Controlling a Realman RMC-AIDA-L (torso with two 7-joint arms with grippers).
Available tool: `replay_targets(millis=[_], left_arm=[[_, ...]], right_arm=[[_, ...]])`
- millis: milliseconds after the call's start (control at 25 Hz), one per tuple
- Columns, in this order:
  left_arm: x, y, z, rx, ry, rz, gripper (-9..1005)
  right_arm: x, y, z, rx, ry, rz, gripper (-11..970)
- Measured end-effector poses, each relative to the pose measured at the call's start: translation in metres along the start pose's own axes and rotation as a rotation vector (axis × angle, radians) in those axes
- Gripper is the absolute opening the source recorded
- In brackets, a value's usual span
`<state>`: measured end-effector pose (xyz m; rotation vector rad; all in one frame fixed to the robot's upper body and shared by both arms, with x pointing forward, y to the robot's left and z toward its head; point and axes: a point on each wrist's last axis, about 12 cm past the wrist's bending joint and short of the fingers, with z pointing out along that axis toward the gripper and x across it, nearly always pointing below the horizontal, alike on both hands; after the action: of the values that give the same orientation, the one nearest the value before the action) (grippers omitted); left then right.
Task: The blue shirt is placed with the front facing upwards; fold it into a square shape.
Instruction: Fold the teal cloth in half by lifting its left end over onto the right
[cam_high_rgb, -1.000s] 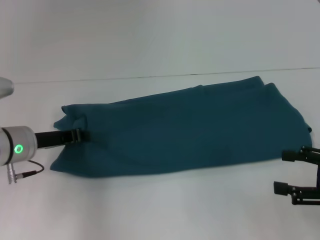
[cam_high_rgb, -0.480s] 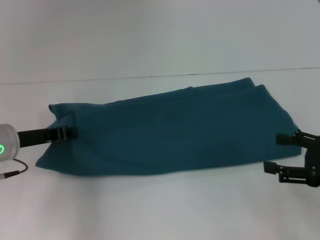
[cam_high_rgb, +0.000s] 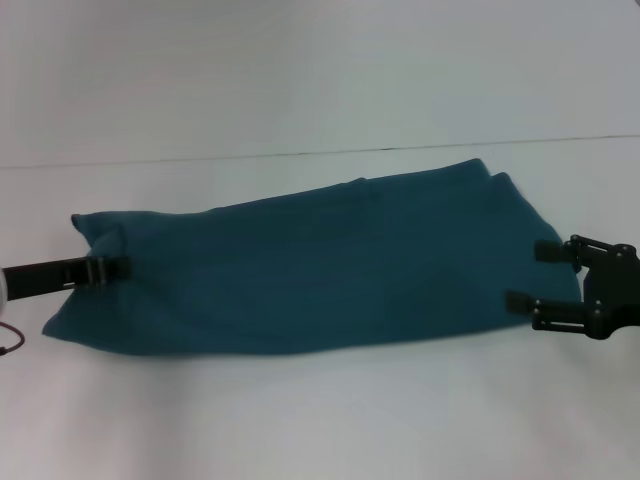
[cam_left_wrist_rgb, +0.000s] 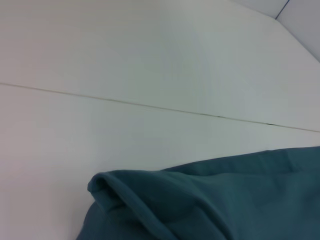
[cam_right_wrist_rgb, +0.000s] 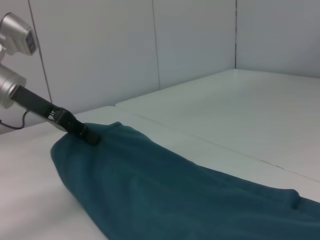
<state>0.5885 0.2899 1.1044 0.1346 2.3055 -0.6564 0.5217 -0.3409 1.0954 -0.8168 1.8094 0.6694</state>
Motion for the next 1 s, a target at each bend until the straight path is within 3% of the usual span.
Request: replay_targets(millis=[600,1000], left_arm=[[0.019,0.021,-0.022,-0.064,-0.021,-0.027,61],[0.016,0.037,-0.042,-0.095,-0.068,0.098,62]], right_arm=[[0.003,-0.003,0.003,0.025,0.006,0.018,916],[0.007,-0.002,0.006,0.027,0.006,0.034,917]])
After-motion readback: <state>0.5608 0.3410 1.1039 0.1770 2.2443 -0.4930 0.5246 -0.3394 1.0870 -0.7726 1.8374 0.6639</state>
